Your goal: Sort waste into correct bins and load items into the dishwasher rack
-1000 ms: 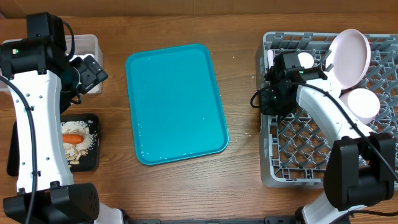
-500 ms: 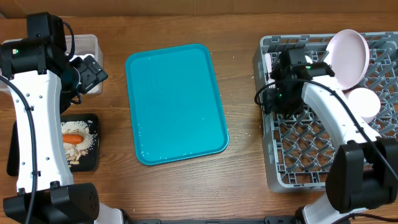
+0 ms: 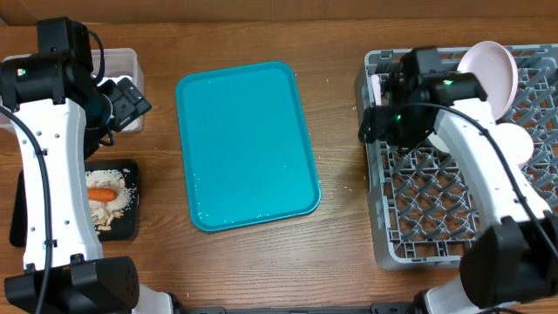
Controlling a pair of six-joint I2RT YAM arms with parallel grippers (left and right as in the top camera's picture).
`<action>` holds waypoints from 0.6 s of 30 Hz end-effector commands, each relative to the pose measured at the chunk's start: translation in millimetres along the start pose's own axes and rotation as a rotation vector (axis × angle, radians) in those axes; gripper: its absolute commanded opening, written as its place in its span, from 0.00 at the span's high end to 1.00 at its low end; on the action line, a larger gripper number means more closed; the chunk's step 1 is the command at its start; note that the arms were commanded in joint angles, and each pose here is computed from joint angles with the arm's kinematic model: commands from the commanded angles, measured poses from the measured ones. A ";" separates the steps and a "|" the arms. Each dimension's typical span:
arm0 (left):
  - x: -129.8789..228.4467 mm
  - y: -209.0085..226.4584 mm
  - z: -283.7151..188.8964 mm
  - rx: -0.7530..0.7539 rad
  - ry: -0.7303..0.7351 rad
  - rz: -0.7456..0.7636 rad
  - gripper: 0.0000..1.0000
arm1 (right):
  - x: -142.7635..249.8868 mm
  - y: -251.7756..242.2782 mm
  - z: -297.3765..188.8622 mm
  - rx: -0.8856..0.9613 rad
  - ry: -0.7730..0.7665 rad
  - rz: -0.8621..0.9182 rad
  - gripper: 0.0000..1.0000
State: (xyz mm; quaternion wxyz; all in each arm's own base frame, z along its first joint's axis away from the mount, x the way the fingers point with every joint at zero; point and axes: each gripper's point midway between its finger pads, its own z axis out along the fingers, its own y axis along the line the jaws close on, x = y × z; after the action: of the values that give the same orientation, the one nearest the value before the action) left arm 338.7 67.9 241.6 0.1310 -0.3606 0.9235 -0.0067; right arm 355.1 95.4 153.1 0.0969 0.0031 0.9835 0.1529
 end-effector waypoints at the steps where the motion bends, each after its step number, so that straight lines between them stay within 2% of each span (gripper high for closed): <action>1: -2.3 -0.1 -2.9 0.009 -0.009 -0.021 0.00 | -6.6 48.9 -24.7 -0.148 -0.072 -0.079 0.29; 6: -2.3 -0.1 -2.9 0.009 -0.009 -0.021 0.00 | -2.5 88.1 -4.6 -0.125 -0.081 -0.190 0.28; 11: -2.3 -0.1 -2.9 0.009 -0.009 -0.021 0.00 | -6.1 93.7 33.0 0.088 -0.119 -0.123 0.18; 18: -2.3 -0.1 -2.9 0.009 -0.009 -0.021 0.00 | -14.7 87.5 101.2 0.200 -0.097 -0.093 0.19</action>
State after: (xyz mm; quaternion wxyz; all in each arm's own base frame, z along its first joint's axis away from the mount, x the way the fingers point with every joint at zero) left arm 338.7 67.9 241.6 0.1311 -0.3606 0.9234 -0.0065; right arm 370.0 223.3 107.1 0.1408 -0.0717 0.9823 0.1003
